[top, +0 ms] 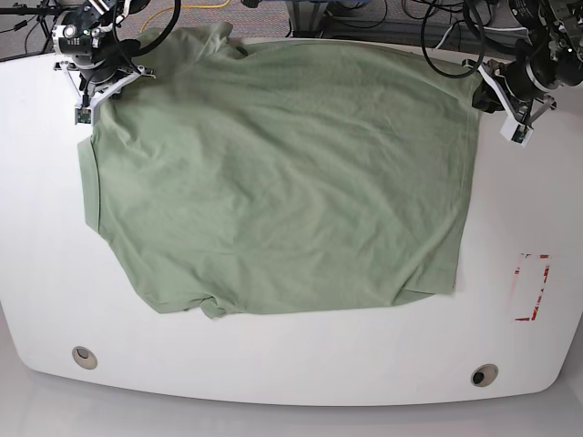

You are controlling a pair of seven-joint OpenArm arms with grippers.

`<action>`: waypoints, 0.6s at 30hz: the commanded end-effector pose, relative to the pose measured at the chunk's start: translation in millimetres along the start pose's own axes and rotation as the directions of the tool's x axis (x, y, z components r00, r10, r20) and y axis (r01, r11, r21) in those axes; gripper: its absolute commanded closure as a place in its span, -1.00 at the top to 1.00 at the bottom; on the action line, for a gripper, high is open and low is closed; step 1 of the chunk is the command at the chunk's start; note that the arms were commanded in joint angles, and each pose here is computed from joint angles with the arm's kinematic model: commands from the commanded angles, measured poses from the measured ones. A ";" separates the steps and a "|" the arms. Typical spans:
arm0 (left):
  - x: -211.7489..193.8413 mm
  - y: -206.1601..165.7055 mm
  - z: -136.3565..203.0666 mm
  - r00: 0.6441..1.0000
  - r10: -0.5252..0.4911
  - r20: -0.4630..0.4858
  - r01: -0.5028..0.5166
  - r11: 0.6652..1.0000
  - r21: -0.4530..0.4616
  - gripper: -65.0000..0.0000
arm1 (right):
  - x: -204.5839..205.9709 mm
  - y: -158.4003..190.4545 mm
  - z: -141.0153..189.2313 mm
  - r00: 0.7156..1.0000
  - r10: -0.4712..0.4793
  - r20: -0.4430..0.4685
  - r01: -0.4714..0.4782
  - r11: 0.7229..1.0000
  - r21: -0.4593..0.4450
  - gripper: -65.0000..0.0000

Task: Fold the T-shirt properly
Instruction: 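Grasp the polo's corners with both grippers and adjust the left grip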

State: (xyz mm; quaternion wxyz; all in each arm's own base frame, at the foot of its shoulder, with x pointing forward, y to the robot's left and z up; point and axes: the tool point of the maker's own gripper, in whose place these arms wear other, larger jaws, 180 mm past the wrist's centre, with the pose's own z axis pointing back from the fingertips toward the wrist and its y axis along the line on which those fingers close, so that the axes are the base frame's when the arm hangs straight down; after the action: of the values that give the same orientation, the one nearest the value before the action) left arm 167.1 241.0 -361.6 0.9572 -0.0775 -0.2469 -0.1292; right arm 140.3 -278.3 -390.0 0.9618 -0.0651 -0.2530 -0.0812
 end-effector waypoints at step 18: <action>15.7 16.0 6.5 0.999 -0.032 -0.016 0.033 0.998 0.046 -0.48 | 16.3 -8.4 0.8 0.999 0.015 0.043 -0.014 1.000 -0.017 -0.96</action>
State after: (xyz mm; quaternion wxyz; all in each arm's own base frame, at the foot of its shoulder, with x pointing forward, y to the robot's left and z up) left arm 199.3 247.7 -345.9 0.9533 -0.0562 -0.2644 -0.1349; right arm 151.2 -284.3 -384.7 0.9583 -0.0695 -0.2662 -0.0770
